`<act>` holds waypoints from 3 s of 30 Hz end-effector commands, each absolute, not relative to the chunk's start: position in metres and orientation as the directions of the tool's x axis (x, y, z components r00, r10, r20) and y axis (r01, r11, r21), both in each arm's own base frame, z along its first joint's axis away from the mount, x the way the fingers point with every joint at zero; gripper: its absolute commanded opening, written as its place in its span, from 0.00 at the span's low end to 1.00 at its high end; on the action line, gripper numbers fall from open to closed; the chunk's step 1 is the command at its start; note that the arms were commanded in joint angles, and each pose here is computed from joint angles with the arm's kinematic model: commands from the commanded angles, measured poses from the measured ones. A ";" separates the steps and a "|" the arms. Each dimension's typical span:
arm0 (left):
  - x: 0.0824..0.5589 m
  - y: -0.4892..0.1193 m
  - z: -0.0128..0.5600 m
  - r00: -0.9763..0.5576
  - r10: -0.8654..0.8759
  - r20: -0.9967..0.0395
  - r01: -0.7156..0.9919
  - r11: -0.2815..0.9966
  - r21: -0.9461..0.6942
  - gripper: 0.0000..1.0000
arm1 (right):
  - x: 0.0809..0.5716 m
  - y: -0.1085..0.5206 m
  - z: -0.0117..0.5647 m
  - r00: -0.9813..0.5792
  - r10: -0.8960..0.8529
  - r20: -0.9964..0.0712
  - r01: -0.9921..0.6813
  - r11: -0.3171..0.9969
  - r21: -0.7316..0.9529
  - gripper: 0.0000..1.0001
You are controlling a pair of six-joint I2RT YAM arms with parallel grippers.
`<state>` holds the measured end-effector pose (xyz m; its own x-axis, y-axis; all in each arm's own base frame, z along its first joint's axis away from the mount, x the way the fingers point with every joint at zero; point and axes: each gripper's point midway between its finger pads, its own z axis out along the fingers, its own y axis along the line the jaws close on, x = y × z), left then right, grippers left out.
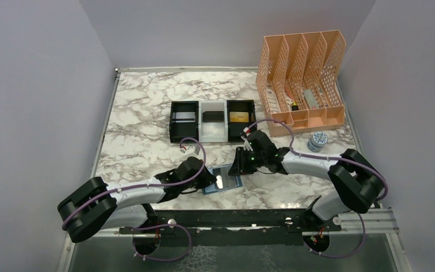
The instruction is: Take the credit cards out of the card holder
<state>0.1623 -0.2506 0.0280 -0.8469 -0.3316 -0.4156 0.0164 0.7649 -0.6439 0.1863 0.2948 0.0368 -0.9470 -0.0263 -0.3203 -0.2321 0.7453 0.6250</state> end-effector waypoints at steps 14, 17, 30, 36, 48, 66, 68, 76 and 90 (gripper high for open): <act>0.159 -0.250 0.020 -0.854 -0.302 -0.423 0.041 0.772 -0.635 0.21 | 0.172 0.300 0.006 -0.978 -0.047 -0.205 -0.173 0.734 0.657 0.29; 0.154 -0.251 0.012 -0.870 -0.316 -0.378 0.008 0.759 -0.651 0.31 | 0.175 0.292 -0.002 -0.978 -0.021 -0.208 -0.148 0.775 0.615 0.29; 0.149 -0.247 0.008 -0.870 -0.363 -0.333 -0.026 0.709 -0.705 0.40 | 0.176 0.286 -0.008 -0.978 -0.003 -0.209 -0.130 0.793 0.595 0.29; 0.145 -0.251 0.004 -0.884 -0.348 -0.312 -0.011 0.684 -0.730 0.42 | 0.172 0.286 -0.012 -0.982 0.002 -0.190 -0.115 0.789 0.604 0.29; 0.146 -0.262 0.012 -0.897 -0.332 -0.291 0.025 0.620 -0.785 0.22 | 0.170 0.285 -0.016 -0.984 0.012 -0.181 -0.102 0.786 0.609 0.29; 0.149 -0.245 0.014 -0.864 -0.399 -0.307 -0.020 0.636 -0.771 0.00 | 0.186 0.286 0.003 -0.968 0.013 -0.252 -0.140 0.804 0.577 0.29; 0.150 -0.243 0.015 -0.862 -0.397 -0.315 -0.020 0.648 -0.761 0.00 | 0.188 0.287 0.007 -0.966 0.010 -0.260 -0.148 0.802 0.579 0.29; 0.155 -0.226 0.012 -0.843 -0.385 -0.375 -0.032 0.732 -0.680 0.00 | 0.193 0.301 0.041 -0.935 0.004 -0.354 -0.244 0.717 0.653 0.29; 0.163 -0.218 0.038 -0.813 -0.375 -0.446 0.006 0.760 -0.650 0.00 | 0.174 0.345 0.096 -0.878 -0.140 -0.457 -0.470 0.426 0.773 0.32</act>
<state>0.1607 -0.2304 0.0409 -0.8243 -0.3908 -0.4097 0.0156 0.7077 -0.7063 0.1771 0.3312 0.0868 -0.9051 -0.0800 -0.4176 -0.3983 0.5035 0.7667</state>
